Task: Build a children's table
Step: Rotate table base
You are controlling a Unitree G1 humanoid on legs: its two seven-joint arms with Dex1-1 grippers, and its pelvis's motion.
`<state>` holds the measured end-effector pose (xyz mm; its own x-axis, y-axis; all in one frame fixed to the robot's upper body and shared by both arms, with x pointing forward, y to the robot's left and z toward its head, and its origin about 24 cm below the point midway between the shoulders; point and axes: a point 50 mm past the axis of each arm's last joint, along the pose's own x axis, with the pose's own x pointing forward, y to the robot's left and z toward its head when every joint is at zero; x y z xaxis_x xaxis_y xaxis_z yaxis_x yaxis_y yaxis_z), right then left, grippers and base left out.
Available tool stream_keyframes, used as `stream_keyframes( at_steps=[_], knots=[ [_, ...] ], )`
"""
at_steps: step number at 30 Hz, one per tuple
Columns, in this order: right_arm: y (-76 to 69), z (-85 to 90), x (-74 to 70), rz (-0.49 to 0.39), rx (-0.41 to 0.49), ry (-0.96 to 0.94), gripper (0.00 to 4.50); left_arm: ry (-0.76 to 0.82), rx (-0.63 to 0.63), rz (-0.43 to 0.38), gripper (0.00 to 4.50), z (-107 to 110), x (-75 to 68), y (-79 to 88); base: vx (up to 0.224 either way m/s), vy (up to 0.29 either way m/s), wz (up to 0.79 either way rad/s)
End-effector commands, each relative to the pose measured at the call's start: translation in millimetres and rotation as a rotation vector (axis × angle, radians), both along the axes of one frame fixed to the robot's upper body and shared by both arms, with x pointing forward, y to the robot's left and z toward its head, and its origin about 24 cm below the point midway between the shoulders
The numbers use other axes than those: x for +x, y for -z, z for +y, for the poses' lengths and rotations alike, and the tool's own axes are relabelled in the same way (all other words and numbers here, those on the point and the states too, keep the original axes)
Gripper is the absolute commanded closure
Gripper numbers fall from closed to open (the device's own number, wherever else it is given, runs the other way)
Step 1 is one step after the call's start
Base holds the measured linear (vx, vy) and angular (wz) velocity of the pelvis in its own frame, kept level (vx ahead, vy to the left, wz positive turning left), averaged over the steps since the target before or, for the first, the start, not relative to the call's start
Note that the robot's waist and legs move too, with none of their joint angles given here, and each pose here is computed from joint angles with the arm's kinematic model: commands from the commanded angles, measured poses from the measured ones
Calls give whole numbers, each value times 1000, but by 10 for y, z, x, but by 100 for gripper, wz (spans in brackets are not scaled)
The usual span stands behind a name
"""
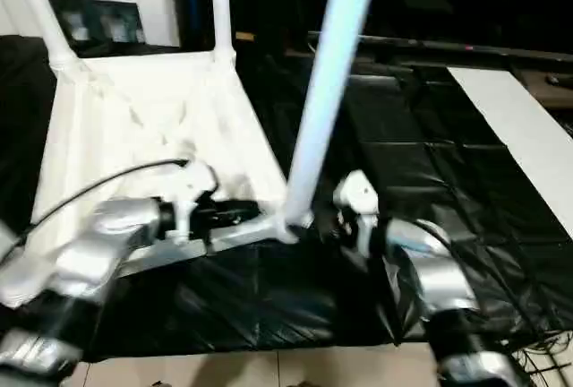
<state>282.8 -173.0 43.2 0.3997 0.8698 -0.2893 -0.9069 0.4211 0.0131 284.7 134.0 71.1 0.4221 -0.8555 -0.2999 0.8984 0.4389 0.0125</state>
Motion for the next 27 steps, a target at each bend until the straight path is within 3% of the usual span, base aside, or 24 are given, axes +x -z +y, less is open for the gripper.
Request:
stream_keyframes(
  at_steps=[1,4,7,14,18,20,22,23,27],
  knots=[
    [-37,-24,-28,-1,-15,-30,123,-3,-19,-11,352,71,-61,-106,0,0,0],
    [-47,-44,-84,22,-22,-64,123,-1,-36,7,328,152,-166,-170,0,0,0],
    [-75,13,-198,84,26,-144,123,6,-82,72,301,340,-426,-282,0,0,0],
    [-41,269,-159,96,82,-184,123,31,-95,216,255,540,-719,-278,0,0,0],
    [-29,461,35,50,113,-95,123,-2,-14,307,218,712,-920,-178,0,0,0],
    [-32,475,62,44,113,-74,123,-11,-3,310,215,734,-937,-169,0,0,0],
    [-47,512,238,-11,98,57,123,-43,33,351,210,857,-1064,-147,0,0,0],
    [-48,522,284,-18,100,87,123,-49,40,366,181,895,-1110,-143,0,0,0],
    [-70,486,465,-42,93,230,123,-64,54,430,171,1038,-1294,-167,0,0,0]
  ],
)
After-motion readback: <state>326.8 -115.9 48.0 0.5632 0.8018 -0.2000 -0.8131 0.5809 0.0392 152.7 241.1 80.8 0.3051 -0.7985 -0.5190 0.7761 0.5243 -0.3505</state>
